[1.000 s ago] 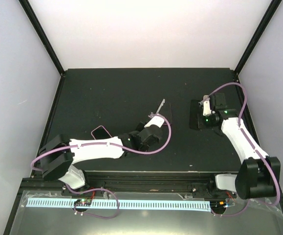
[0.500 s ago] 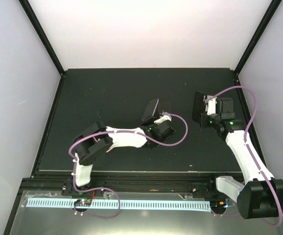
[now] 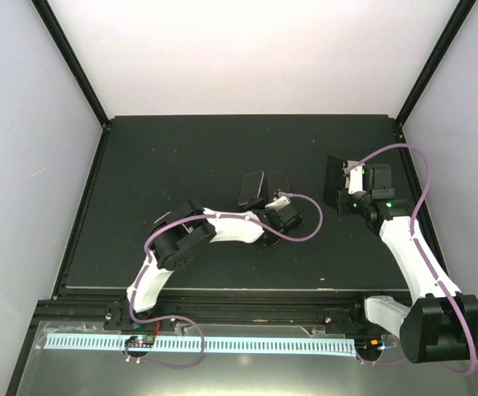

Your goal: Take the phone out of the phone case

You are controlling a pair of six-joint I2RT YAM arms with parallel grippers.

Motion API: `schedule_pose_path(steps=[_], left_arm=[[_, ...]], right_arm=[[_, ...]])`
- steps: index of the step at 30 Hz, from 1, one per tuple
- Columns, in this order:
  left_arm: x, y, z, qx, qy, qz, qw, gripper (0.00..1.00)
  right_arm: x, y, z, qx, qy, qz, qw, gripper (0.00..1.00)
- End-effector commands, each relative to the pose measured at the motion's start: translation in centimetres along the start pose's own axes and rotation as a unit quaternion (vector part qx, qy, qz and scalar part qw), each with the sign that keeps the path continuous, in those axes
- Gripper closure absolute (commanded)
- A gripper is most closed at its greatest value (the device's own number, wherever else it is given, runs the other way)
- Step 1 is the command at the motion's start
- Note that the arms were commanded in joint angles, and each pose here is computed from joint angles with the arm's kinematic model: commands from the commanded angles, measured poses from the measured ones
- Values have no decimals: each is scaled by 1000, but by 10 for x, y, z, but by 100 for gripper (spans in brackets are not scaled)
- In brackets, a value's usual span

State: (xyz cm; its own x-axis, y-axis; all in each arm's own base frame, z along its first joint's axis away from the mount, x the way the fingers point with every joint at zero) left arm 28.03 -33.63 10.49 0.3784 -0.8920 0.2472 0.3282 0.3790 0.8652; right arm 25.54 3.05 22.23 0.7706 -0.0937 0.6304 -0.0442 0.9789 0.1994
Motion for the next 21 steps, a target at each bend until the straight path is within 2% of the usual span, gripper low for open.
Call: schedule_pose_path(steps=[1,5,14,18,21], left_arm=[[6,-1,-6,11,12,2,1000,92],[6,-8,-10,6,17,3,1000,83],[10,-3,-7,-21,8,54,998,66],[7,5,-5,-54,9,93,994,48],[4,11,-2,-75,8,121,990,39]], right_arm=[[6,-1,2,0,-16,7,1000,99],[5,-1,0,2,-11,8,1000,99],[5,0,-3,9,-7,8,1000,99],[4,0,-5,8,-1,9,1000,99],[4,0,-6,10,2,11,1000,99]])
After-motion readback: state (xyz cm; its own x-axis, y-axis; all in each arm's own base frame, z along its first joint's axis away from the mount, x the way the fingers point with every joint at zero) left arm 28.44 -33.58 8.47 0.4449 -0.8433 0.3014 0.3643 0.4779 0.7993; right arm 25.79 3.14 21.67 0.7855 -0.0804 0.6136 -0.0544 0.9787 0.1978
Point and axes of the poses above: each gripper's point midway between its finger pads, its own z axis back along the fingers, its own y axis along the line the jaws close on, x = y × z, the point moved 9 cm from there along z, back along the fingers, and after that the axes turned 9 degrees about -z, right-handed, at the moved point
